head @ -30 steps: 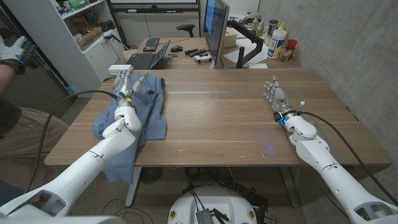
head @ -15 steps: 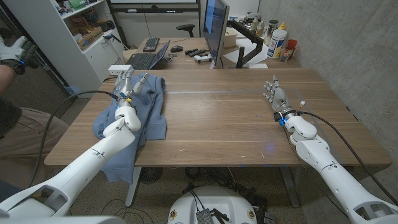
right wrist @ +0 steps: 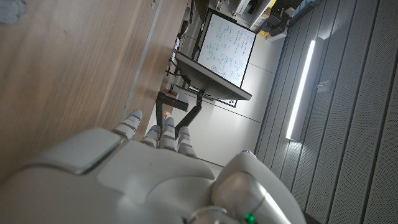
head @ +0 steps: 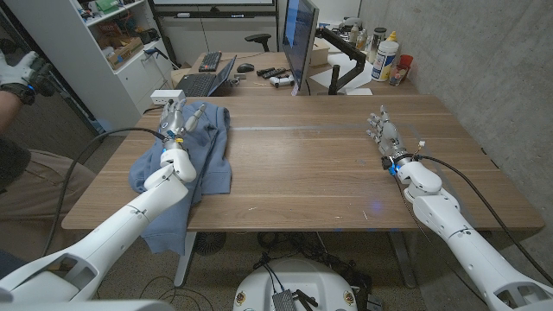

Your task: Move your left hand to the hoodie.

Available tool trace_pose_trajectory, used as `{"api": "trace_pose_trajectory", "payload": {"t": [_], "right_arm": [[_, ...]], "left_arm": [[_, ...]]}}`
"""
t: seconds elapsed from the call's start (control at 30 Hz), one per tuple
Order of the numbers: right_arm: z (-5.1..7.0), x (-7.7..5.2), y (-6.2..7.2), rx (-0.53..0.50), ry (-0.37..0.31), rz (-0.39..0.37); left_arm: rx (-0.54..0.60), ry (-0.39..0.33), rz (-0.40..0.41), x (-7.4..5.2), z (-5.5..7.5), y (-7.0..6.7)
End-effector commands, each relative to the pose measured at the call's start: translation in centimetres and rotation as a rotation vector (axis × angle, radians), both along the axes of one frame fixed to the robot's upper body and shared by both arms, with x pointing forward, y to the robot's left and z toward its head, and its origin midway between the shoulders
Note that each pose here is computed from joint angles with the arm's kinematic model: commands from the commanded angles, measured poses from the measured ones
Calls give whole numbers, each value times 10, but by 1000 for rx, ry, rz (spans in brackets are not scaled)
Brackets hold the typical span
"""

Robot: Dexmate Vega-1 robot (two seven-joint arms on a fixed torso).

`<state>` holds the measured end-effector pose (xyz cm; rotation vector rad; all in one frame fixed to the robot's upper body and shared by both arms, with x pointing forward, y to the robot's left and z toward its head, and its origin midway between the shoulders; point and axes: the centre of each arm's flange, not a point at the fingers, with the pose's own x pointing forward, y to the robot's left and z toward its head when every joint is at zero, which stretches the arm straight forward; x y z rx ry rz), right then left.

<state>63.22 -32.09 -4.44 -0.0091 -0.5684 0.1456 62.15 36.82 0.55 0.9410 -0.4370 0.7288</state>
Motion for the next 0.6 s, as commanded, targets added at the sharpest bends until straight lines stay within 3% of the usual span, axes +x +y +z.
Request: {"api": "trace_pose_trajectory", "payload": {"t": [0.03,0.6], "right_arm": [[-3,-2,-3,4,1,-6],[-2,-3,-3,4,-1,-7]], "left_arm": [[15,26,20,3,-5,8],[-26,32,4,12,-6,23]]}}
